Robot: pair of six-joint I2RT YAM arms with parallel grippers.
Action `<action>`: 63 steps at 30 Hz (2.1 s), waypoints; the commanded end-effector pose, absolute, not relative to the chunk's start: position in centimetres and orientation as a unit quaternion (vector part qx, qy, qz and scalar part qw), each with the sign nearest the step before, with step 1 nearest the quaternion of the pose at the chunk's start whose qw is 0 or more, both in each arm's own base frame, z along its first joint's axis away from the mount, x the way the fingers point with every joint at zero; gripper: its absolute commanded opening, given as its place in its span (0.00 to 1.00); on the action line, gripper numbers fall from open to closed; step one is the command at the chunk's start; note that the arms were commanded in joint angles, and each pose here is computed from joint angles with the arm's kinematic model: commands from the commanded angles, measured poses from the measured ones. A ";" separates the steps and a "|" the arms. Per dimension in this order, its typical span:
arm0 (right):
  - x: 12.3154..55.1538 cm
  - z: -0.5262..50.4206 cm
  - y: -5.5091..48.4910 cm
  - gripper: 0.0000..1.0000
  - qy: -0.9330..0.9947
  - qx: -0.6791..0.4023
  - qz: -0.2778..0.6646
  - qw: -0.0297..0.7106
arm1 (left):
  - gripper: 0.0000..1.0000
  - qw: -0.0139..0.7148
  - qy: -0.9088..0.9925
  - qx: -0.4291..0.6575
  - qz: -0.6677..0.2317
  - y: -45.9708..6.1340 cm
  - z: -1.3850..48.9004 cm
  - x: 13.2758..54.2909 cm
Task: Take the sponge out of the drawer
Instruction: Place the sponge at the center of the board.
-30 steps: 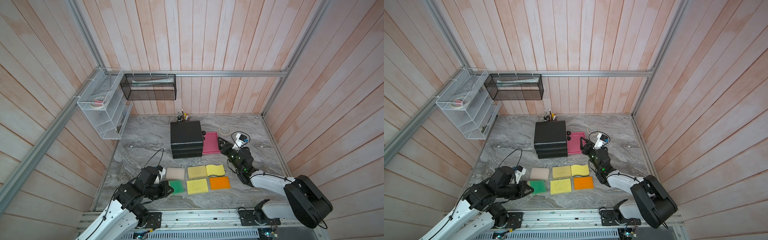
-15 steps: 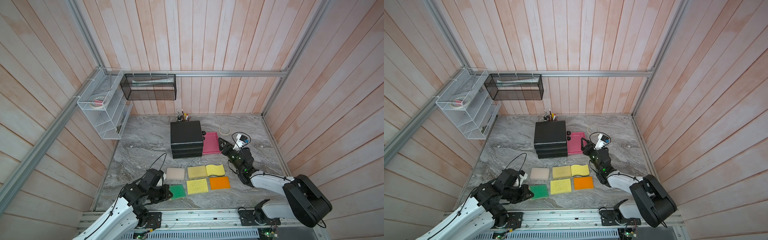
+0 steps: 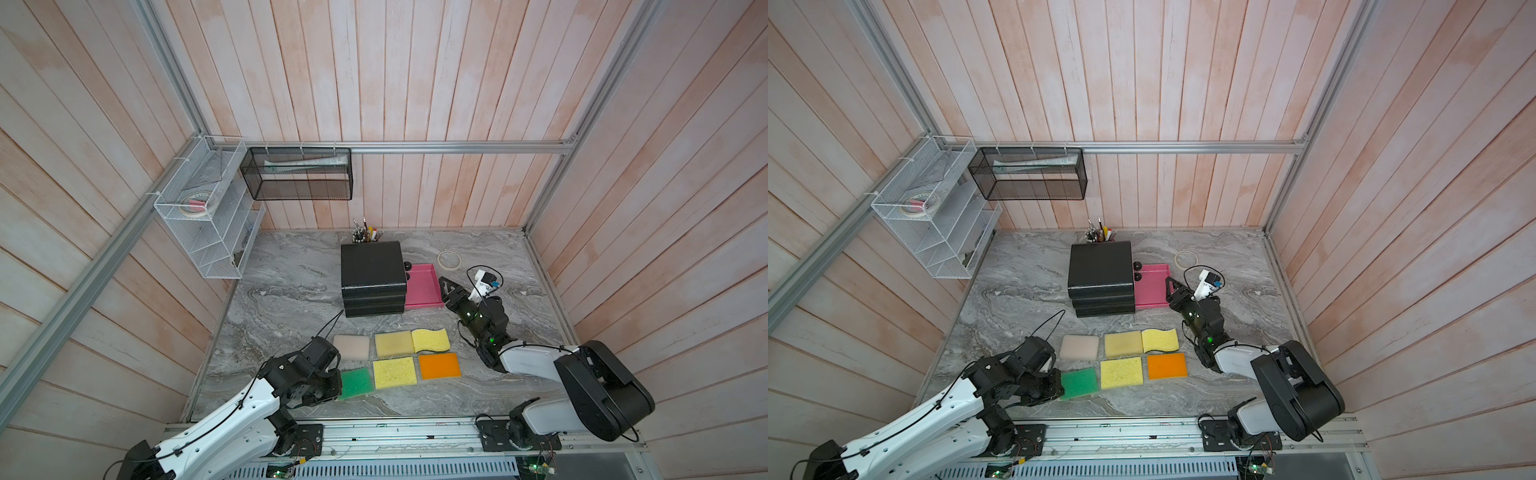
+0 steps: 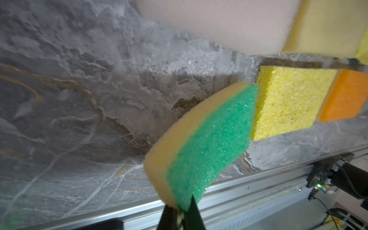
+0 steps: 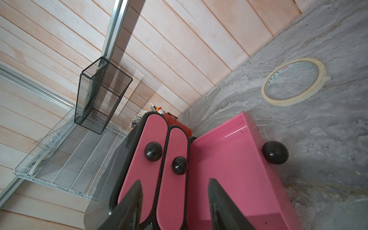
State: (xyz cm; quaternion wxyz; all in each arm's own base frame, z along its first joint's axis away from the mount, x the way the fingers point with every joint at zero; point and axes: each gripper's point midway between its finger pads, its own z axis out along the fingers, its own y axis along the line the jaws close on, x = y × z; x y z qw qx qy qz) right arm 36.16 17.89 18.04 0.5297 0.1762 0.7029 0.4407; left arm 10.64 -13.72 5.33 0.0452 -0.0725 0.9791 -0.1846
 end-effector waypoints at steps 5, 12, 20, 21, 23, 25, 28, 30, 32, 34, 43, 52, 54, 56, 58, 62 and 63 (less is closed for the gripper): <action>36.5 17.1 18.1 0.54 0.696 0.176 0.474 0.510 | 0.09 0.077 0.983 -0.110 -0.128 -12.2 5.4 11.7; 36.9 16.7 18.0 0.53 0.692 0.175 0.487 0.504 | 0.11 0.080 0.986 -0.098 -0.108 -13.5 5.0 12.3; 36.5 17.2 17.3 0.53 0.691 0.173 0.474 0.517 | 0.12 0.075 0.991 -0.076 -0.075 -13.8 4.0 13.1; 36.5 17.3 17.2 0.53 0.691 0.173 0.472 0.519 | 0.13 0.079 0.991 -0.076 -0.076 -13.8 4.0 13.2; 36.5 17.4 17.2 0.53 0.691 0.173 0.472 0.520 | 0.15 0.089 0.990 -0.075 -0.081 -14.0 4.1 13.6; 36.4 17.3 17.2 0.53 0.691 0.173 0.472 0.519 | 0.17 0.104 0.988 -0.072 -0.086 -14.3 4.3 14.3; 36.3 17.3 17.1 0.53 0.691 0.173 0.472 0.519 | 0.19 0.115 0.987 -0.067 -0.085 -14.6 4.3 14.9; 36.2 17.4 17.0 0.53 0.691 0.174 0.470 0.521 | 0.19 0.112 0.988 -0.062 -0.080 -14.7 4.1 15.0; 36.2 17.4 16.8 0.53 0.691 0.176 0.467 0.523 | 0.20 0.111 0.989 -0.059 -0.079 -14.7 4.0 15.0; 36.1 17.4 16.7 0.53 0.692 0.177 0.465 0.523 | 0.22 0.111 0.989 -0.059 -0.079 -14.6 3.9 14.9; 36.1 17.2 16.7 0.53 0.692 0.179 0.466 0.522 | 0.38 0.128 0.987 -0.071 -0.062 -13.4 5.0 15.0; 36.1 17.3 16.7 0.53 0.692 0.179 0.466 0.522 | 0.52 0.213 0.972 -0.086 -0.043 -12.3 9.3 17.9; 36.1 17.3 16.7 0.53 0.692 0.178 0.467 0.521 | 0.87 0.234 0.967 -0.094 -0.032 -11.6 10.0 19.0; 36.1 17.3 16.6 0.53 0.692 0.179 0.466 0.522 | 1.00 0.265 0.958 -0.109 -0.031 -11.0 10.5 20.4; 36.0 17.3 16.6 0.53 0.692 0.179 0.465 0.522 | 1.00 0.290 0.948 -0.122 -0.048 -10.8 10.5 21.6; 35.9 17.5 16.3 0.53 0.693 0.180 0.459 0.527 | 1.00 0.298 0.940 -0.164 -0.023 -8.3 9.5 22.3; 35.9 17.4 16.2 0.53 0.694 0.181 0.455 0.528 | 1.00 0.298 0.940 -0.164 -0.012 -7.9 9.4 22.2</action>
